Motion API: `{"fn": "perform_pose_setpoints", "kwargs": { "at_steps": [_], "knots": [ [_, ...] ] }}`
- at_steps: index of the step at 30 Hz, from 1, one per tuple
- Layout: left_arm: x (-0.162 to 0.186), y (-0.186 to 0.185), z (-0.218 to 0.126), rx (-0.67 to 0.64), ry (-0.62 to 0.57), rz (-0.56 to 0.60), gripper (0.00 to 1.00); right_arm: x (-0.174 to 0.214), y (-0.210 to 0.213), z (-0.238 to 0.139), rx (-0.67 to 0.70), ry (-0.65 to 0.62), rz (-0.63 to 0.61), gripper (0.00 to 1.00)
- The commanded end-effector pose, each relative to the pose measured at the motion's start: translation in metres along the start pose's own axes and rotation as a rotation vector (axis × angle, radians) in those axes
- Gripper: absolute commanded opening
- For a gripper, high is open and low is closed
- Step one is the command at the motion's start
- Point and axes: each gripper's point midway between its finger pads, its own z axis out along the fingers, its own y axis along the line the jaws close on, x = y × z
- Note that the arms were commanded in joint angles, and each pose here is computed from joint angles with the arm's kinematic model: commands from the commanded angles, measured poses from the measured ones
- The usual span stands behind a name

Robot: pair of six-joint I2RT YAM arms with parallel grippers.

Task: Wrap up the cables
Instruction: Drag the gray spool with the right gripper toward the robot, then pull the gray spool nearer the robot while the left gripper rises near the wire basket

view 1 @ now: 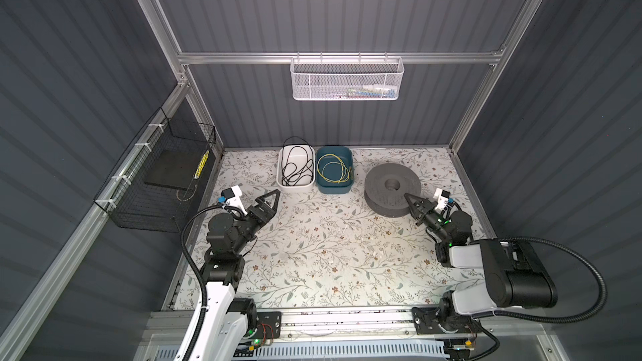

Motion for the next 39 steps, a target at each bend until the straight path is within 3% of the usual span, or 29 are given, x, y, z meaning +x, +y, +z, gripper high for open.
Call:
{"fn": "perform_pose_setpoints", "kwargs": {
  "at_steps": [1, 9, 13, 23, 28, 33, 39],
  "knots": [
    [0.005, 0.006, -0.004, -0.028, 0.009, 0.007, 0.99, 0.021, 0.023, -0.015, -0.064, 0.044, -0.062, 0.0],
    [0.003, 0.004, -0.005, -0.044, 0.015, 0.028, 1.0, 0.084, 0.019, -0.025, 0.04, 0.142, -0.129, 0.0],
    [0.001, 0.003, -0.002, -0.047, 0.016, 0.03, 0.99, 0.101, 0.026, -0.023, 0.028, 0.168, -0.127, 0.0],
    [-0.004, -0.002, 0.0, -0.045, 0.013, 0.064, 0.99, 0.17, 0.041, 0.039, -0.067, 0.368, -0.107, 0.0],
    [-0.025, -0.01, -0.01, -0.105, -0.052, 0.21, 0.99, 0.201, 0.024, 0.07, -0.076, 0.429, -0.078, 0.0],
    [-0.019, -0.003, 0.0, -0.111, -0.01, 0.184, 0.99, 0.233, -0.007, 0.087, -0.034, 0.489, 0.013, 0.0],
    [-0.021, -0.012, 0.011, -0.046, 0.003, 0.174, 0.99, 0.264, -0.033, 0.08, 0.049, 0.563, -0.009, 0.0]
  ]
}}
